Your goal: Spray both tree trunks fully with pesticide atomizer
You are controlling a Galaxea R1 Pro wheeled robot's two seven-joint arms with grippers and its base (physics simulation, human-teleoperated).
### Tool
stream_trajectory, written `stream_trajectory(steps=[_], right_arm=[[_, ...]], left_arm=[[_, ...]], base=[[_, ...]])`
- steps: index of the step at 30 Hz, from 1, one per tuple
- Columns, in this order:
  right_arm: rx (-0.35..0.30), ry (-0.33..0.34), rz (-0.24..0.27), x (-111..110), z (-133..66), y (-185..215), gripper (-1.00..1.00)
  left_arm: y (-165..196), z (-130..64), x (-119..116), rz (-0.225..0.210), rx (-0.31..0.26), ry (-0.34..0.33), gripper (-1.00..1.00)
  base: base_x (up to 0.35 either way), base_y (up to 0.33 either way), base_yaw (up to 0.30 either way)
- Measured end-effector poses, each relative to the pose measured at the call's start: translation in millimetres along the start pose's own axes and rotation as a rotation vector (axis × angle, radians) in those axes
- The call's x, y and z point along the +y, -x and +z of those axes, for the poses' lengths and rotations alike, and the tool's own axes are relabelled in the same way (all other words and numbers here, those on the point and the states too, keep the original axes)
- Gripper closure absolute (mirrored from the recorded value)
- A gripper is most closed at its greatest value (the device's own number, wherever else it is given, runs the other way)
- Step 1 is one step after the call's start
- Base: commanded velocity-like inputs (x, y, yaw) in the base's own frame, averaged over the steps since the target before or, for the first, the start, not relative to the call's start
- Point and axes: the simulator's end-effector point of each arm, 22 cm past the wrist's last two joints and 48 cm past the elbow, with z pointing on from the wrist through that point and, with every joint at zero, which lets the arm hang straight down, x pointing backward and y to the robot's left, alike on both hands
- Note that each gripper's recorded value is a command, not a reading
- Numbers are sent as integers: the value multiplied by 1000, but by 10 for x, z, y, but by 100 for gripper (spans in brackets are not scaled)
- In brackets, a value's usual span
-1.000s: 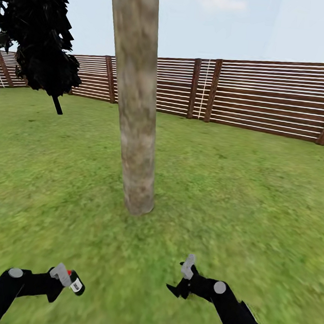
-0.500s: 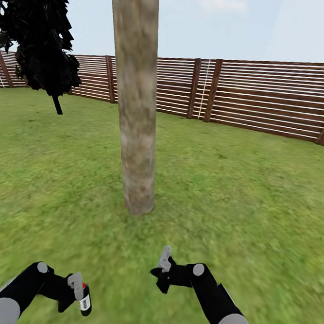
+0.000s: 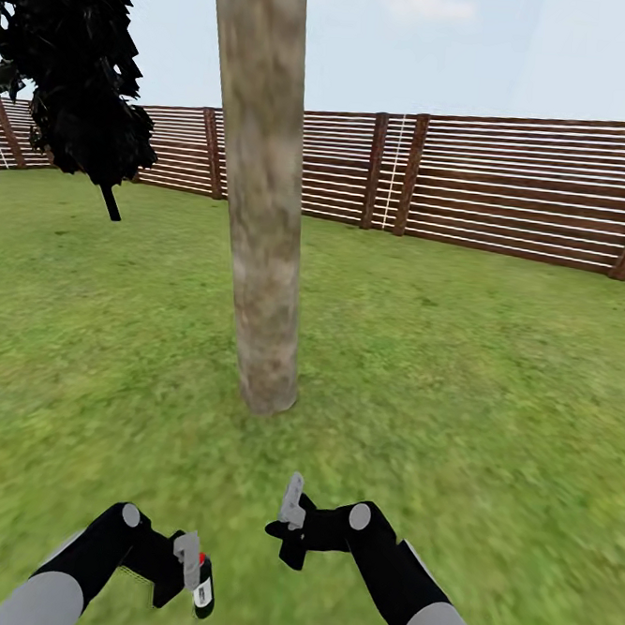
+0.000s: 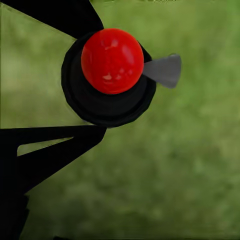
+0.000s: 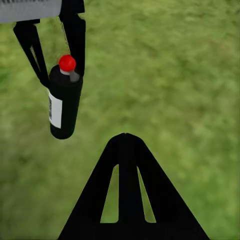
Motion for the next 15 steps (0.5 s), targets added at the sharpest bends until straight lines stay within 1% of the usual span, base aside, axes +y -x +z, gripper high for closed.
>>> stream_trajectory(steps=[3,8,15], right_arm=[[0,0,0,1,0,-2,100],[1,1,1,6,2,-6,100],[1,1,1,6,3,-6,100]], left_arm=[[197,38,-21,41,-13,-1,100],[486,36,-65,83,-47,-13,100],[761,99,-139,112,-82,-20,100]], base=[[0,0,0],[0,0,0],[0,0,0]])
